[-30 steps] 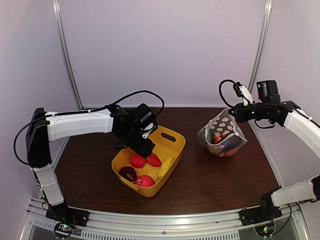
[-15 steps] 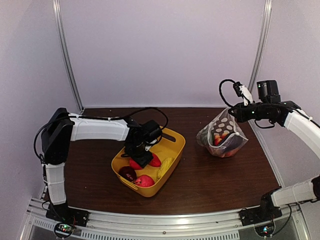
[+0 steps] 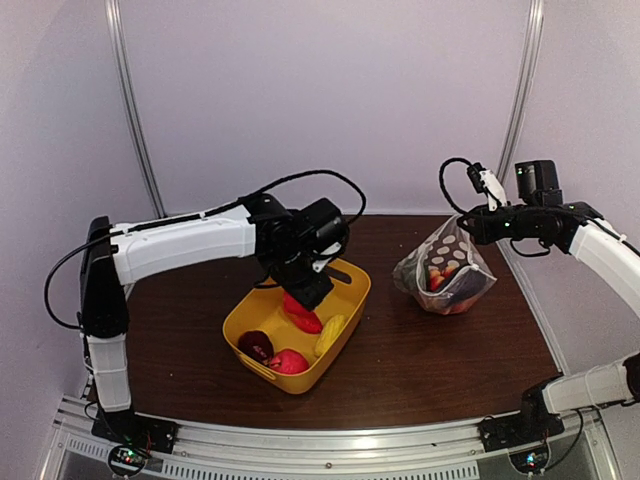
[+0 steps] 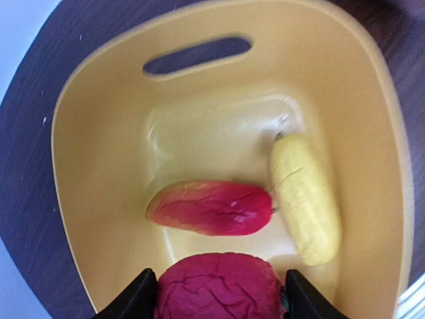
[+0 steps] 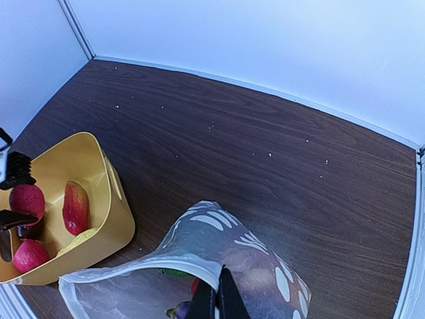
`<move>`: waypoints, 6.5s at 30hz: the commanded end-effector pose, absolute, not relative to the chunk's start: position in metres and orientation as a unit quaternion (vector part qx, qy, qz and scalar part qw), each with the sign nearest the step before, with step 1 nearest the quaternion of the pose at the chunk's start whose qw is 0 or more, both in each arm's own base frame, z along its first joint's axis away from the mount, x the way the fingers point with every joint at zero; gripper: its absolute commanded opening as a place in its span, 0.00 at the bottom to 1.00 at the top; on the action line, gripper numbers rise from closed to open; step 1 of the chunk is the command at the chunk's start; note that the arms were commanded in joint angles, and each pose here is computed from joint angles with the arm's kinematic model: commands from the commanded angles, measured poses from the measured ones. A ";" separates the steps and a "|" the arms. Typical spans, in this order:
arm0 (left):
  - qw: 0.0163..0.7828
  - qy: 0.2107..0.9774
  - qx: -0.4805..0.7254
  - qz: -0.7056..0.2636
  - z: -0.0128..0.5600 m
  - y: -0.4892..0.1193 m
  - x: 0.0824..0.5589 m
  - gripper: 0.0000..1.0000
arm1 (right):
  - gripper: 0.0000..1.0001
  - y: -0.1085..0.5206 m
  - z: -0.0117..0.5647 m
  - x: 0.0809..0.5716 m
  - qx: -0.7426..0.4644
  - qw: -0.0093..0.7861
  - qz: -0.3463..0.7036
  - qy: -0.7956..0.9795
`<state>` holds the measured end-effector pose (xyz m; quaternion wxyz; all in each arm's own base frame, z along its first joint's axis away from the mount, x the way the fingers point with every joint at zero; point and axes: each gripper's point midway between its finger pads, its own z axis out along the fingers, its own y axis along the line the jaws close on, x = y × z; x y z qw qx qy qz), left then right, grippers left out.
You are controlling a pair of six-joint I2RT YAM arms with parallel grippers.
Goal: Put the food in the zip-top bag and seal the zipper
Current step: Pick up the fake fruit from the bin, then place the fake fruit in the zipper food storage bag, then pick up the fake fruit from the bin, then place the fake fruit in the zipper food storage bag, then pick up the fake fruit from the bin.
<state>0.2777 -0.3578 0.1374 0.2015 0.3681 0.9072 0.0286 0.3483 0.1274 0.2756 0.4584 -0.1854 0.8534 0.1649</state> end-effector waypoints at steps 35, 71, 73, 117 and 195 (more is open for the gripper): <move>0.479 0.729 0.254 -0.418 0.301 -0.602 0.316 0.67 | 0.00 0.167 0.317 0.344 -0.148 0.417 0.324 0.836; 0.284 0.896 0.326 -0.097 0.152 -0.371 0.259 0.95 | 0.00 0.129 0.271 0.360 -0.170 0.420 0.211 0.866; 0.259 0.912 0.309 -0.074 0.135 -0.358 0.267 0.96 | 0.00 0.130 0.270 0.359 -0.173 0.415 0.212 0.868; 0.400 0.842 0.281 -0.228 0.248 -0.450 0.284 0.34 | 0.00 0.126 0.262 0.346 -0.172 0.414 0.207 0.870; 0.131 0.917 0.371 -0.058 0.115 -0.336 0.179 0.77 | 0.00 0.125 0.280 0.340 -0.144 0.420 0.276 0.853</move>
